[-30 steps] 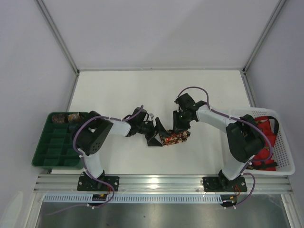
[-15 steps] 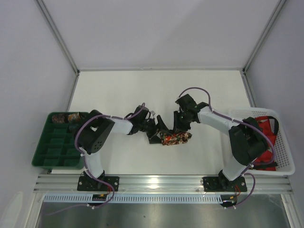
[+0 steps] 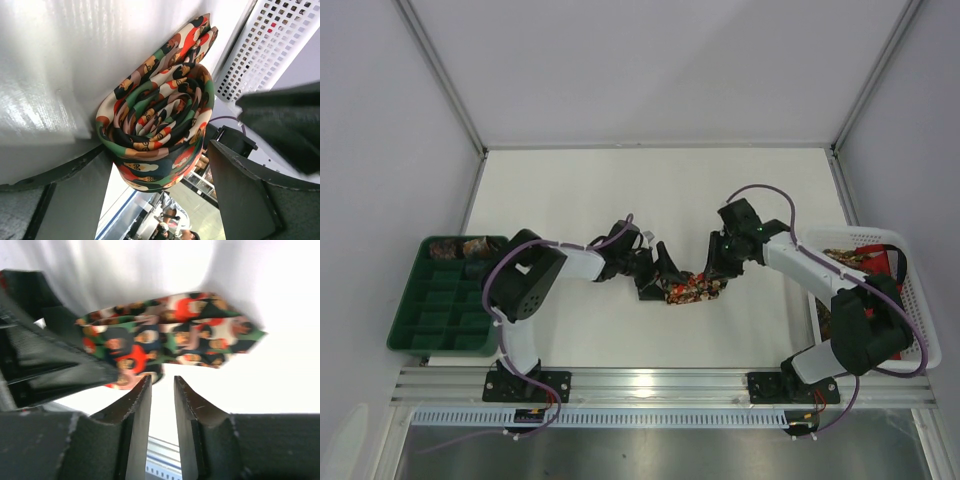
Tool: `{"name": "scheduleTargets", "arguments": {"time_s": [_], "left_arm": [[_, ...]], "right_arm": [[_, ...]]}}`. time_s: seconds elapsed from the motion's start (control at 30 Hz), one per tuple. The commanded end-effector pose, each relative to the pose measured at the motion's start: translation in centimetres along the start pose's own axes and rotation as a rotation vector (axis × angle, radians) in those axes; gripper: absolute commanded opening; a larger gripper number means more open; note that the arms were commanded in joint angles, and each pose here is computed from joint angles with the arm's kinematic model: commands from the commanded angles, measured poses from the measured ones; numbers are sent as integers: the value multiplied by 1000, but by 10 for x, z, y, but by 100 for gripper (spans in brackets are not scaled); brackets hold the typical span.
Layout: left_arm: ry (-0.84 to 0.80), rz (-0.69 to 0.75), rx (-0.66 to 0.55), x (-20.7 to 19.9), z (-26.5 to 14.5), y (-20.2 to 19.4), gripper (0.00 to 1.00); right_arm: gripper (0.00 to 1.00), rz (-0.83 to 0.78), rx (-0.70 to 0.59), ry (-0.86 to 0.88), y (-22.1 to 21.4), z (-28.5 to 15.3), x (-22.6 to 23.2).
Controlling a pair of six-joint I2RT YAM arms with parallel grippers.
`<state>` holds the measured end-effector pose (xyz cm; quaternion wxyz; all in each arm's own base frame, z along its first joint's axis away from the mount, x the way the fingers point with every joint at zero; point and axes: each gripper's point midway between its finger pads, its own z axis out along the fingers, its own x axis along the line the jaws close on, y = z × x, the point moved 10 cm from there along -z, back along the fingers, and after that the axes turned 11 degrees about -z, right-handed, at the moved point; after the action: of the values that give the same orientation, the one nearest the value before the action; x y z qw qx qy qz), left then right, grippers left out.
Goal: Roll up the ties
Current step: Roll the tie, then place the rolled tie into the container
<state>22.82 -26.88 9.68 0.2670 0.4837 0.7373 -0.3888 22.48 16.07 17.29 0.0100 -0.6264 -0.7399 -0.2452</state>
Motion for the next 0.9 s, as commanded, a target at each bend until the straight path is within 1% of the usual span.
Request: {"name": "scheduleTargets", "arguments": {"time_s": [0.0,0.07,0.1,0.2,0.47,0.63,0.8,0.87], "left_arm": [[39,48,-33,6,7,6,83],[40,49,-31,6,8,6,83],[39,50,-31,5,8,7,83],[39,51,-28,3,9,8,83],[47,51,-23,1,12,10,84],[57,68,-28,0,12,13,84],[78,83,-47,1,9,17,84],[87,99,-77,-1,3,21,84]], "right_arm": [[29,21,-11,-47,-9,0,-15],[26,24,-22,-57,-10,4,-18],[25,30,-13,-64,-15,8,-21],[24,55,-36,-77,-19,14,-24],[18,129,-90,-120,-40,46,-42],[18,154,-73,-65,-38,62,-37],[17,156,-47,-51,-36,61,-32],[17,135,-67,-42,-33,51,-29]]}}
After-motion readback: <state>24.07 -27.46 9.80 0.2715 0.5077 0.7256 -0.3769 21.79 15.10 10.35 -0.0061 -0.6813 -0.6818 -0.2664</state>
